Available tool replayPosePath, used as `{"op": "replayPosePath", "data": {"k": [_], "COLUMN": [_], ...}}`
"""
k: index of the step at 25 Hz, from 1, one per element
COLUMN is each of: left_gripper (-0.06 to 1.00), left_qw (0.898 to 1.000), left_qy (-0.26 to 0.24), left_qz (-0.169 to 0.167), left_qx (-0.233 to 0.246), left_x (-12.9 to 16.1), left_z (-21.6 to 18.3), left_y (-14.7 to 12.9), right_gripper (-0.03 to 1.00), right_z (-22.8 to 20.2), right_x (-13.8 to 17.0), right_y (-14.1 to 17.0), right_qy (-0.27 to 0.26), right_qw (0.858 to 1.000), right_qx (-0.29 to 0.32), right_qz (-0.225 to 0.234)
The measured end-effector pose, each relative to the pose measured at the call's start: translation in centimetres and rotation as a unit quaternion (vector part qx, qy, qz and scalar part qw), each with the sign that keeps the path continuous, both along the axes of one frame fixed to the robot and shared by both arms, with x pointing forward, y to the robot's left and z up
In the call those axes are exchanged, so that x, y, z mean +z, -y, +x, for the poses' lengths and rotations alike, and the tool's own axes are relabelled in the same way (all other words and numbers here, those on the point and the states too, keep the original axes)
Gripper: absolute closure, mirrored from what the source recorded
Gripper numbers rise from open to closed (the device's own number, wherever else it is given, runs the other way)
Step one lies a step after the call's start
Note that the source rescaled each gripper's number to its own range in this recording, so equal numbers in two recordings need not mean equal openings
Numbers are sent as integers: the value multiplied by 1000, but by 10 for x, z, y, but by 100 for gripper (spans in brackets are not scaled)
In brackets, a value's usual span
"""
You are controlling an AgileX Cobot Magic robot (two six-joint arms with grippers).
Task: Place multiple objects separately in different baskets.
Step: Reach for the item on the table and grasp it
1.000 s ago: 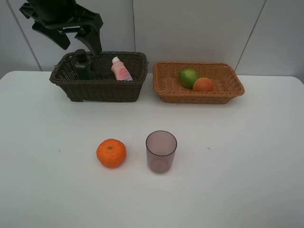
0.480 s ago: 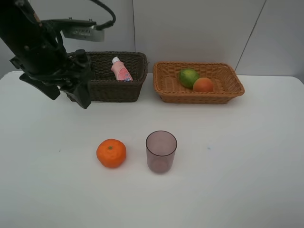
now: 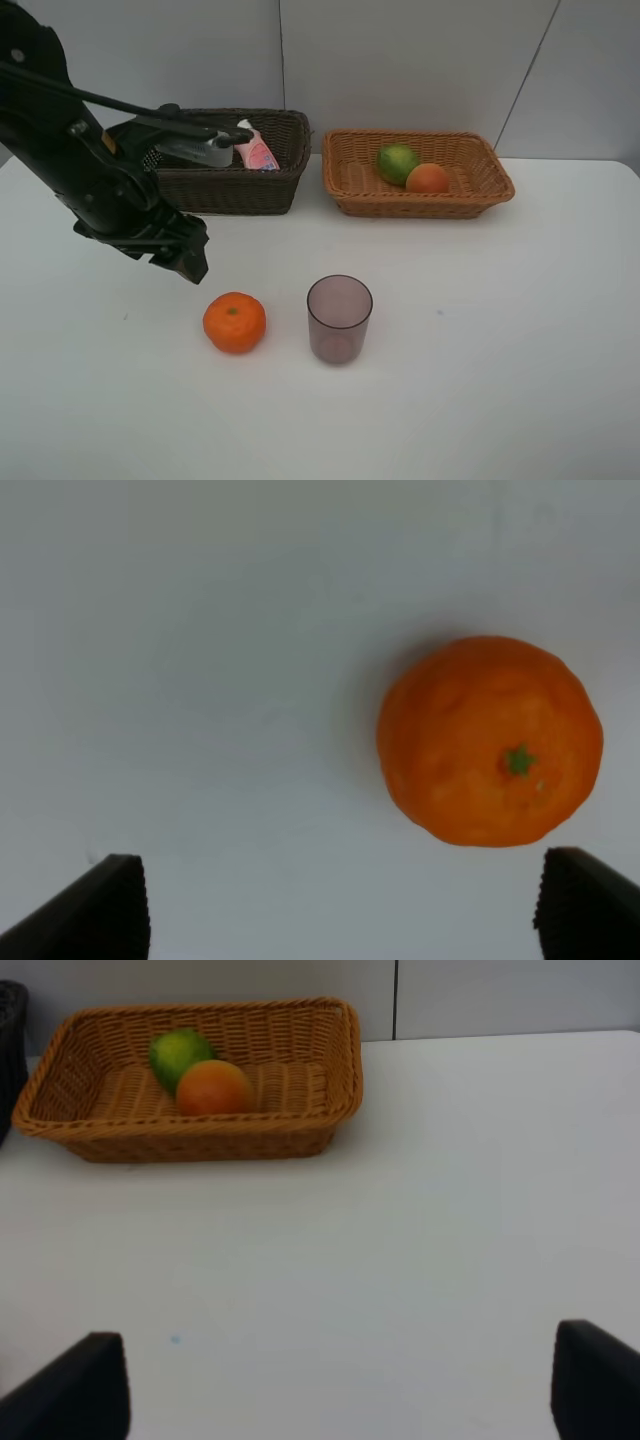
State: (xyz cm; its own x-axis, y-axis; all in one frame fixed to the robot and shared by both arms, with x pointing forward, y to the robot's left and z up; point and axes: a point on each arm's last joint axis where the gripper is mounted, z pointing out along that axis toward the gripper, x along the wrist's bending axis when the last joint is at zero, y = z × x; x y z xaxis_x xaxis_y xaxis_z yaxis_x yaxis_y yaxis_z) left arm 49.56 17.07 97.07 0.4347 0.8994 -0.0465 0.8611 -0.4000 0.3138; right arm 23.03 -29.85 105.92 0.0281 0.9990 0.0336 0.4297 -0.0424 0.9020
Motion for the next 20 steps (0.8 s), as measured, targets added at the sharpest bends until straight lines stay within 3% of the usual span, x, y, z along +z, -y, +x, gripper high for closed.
{"op": "replayPosePath", "data": {"k": [6, 13, 20], "left_gripper": [-5, -5, -5], "left_qw": [998, 995, 988], "left_qy": [22, 46, 84], "left_qz": [-1, -13, -49], "left_qx": [-58, -90, -118], "left_x": [-5, -3, 32], "left_z": [-10, -15, -10], "left_y": [17, 35, 73], "right_gripper": [18, 18, 18], "right_z": [0, 0, 0], "right_x": [0, 0, 0], "right_y": [0, 0, 0], "right_qy": [0, 0, 0], "right_qw": [1000, 1000, 1000], "right_qx": [0, 0, 0], "right_qz": [0, 0, 0]}}
